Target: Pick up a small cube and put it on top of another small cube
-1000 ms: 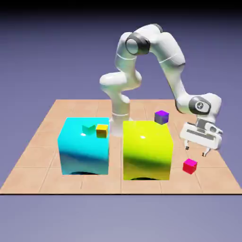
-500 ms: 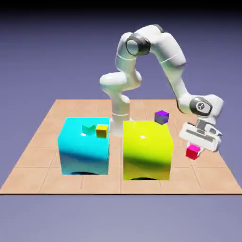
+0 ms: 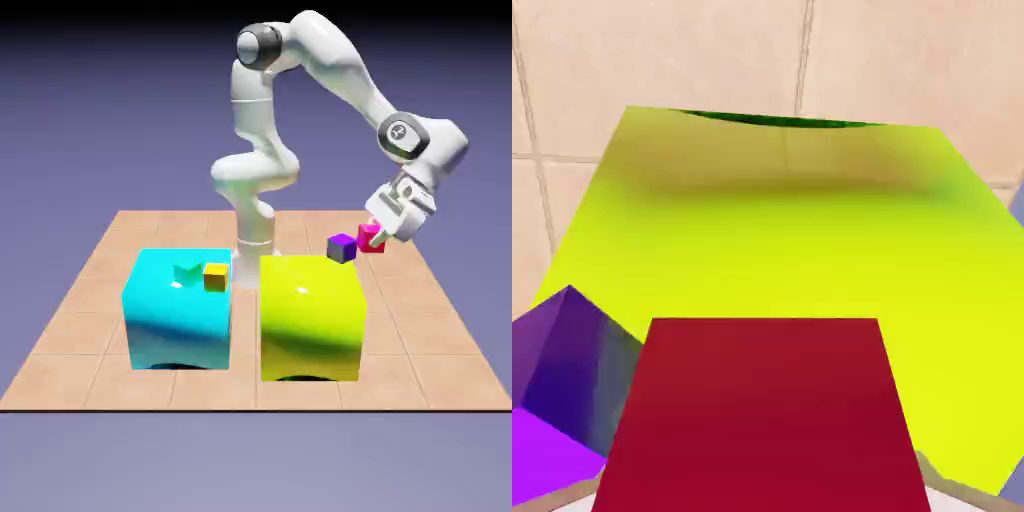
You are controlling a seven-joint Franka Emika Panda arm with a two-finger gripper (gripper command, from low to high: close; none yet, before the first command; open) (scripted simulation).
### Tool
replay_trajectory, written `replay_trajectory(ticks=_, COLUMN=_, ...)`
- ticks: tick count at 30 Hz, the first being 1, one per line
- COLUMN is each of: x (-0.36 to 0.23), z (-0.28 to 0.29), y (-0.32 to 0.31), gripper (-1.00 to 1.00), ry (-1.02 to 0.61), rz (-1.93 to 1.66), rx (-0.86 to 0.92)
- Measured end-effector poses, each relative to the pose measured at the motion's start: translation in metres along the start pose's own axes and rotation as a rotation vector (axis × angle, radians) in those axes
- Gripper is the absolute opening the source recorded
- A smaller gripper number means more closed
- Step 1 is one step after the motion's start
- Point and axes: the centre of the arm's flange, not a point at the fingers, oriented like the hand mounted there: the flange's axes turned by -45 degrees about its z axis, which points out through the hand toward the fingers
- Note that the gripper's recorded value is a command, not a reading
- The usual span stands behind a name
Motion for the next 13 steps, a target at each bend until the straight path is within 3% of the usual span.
replay_trajectory(ticks=5, x=-0.030, z=-0.017, y=-0.023, gripper=-1.00, ry=0.039, rz=0.069, rx=0.089)
replay_trajectory(ticks=9, x=-0.018, z=0.040, y=-0.027, gripper=-1.00, ry=0.039, rz=0.070, rx=0.089)
replay_trajectory(ticks=10, x=-0.017, z=0.049, y=-0.028, gripper=1.00, ry=0.039, rz=0.069, rx=0.089)
replay_trajectory(ticks=13, x=-0.019, z=0.035, y=-0.026, gripper=1.00, ry=0.038, rz=0.070, rx=0.086)
